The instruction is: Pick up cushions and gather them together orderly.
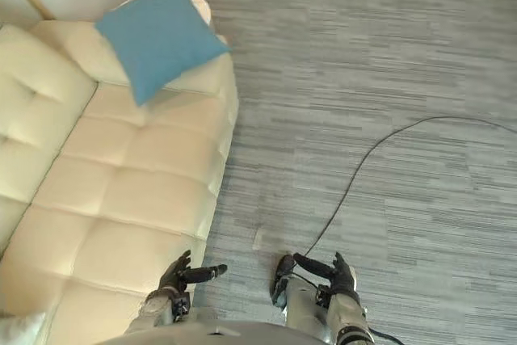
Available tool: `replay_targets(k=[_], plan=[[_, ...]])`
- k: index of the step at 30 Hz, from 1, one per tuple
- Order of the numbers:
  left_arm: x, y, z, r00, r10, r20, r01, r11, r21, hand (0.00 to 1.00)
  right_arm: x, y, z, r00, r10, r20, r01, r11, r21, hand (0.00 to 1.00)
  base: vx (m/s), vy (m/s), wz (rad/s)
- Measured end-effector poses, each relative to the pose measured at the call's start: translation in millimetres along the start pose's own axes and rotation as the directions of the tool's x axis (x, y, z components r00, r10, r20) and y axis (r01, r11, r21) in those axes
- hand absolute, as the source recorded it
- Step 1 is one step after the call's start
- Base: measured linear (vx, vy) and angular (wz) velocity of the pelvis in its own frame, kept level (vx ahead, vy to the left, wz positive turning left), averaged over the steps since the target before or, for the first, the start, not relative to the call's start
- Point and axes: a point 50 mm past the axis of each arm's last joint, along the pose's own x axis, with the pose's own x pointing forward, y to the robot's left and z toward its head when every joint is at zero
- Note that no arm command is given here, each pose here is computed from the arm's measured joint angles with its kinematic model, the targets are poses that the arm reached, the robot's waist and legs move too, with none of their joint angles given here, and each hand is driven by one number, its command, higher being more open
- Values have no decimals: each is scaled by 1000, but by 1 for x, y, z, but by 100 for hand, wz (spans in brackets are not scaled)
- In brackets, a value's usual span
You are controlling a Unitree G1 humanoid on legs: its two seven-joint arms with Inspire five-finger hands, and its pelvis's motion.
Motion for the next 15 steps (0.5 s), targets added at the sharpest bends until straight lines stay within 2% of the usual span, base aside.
replay_targets(k=[3,9,15], plan=[[0,-14,-1,999,-31,-6,31,999,-12,100,2,-13,3,999,-35,4,35,999,-3,100,303,-216,-30],[1,-12,7,999,-36,30,36,999,-20,100,-1,-22,-14,997,-60,-58,59,998,-15,100,240,-188,16],[2,-17,17,996,-50,75,52,998,-21,100,1,-19,-8,998,-57,-41,56,998,-12,100,319,54,-13]])
